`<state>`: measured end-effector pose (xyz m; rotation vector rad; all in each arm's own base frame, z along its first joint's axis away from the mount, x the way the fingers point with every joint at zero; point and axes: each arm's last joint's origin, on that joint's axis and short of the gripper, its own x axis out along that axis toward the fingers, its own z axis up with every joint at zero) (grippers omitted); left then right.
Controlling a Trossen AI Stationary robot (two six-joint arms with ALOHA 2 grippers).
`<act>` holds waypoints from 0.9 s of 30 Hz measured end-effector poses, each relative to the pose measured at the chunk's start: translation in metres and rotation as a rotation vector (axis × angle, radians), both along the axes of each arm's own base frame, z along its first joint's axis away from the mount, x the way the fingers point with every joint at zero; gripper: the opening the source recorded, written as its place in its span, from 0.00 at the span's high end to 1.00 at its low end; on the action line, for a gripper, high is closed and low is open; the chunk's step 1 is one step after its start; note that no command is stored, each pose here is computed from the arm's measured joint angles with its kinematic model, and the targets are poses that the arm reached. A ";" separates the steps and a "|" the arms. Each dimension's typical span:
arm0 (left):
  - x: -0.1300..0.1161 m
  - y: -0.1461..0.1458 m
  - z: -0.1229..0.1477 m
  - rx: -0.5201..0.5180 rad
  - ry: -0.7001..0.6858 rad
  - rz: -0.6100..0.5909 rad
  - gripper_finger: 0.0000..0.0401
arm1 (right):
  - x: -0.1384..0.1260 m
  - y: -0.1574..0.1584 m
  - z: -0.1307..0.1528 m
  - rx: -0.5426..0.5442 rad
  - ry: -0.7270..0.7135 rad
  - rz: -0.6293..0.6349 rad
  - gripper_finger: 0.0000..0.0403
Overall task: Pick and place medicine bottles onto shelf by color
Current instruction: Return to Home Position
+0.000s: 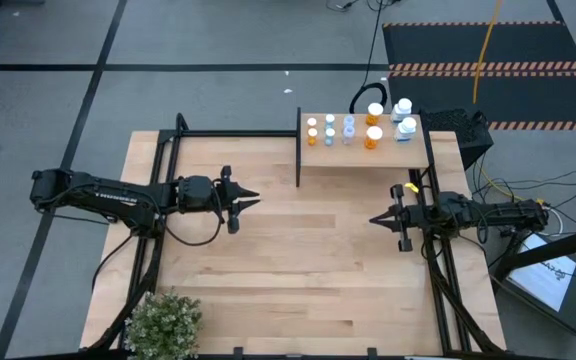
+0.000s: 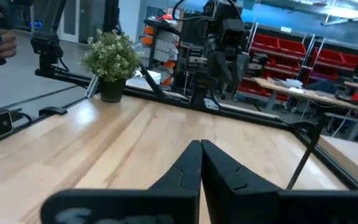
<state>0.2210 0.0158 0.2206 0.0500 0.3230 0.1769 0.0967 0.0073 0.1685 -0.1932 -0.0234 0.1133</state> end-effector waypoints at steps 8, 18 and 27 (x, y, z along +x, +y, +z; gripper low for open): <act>-0.002 0.000 -0.006 0.027 0.002 -0.009 0.83 | 0.001 0.000 0.000 0.020 0.007 -0.007 1.00; -0.021 -0.003 -0.032 -0.016 -0.036 -0.050 0.97 | 0.001 0.000 0.000 0.024 0.000 -0.005 1.00; -0.055 -0.004 -0.041 -0.024 -0.112 -0.043 0.98 | 0.001 0.000 0.000 0.025 0.000 -0.005 1.00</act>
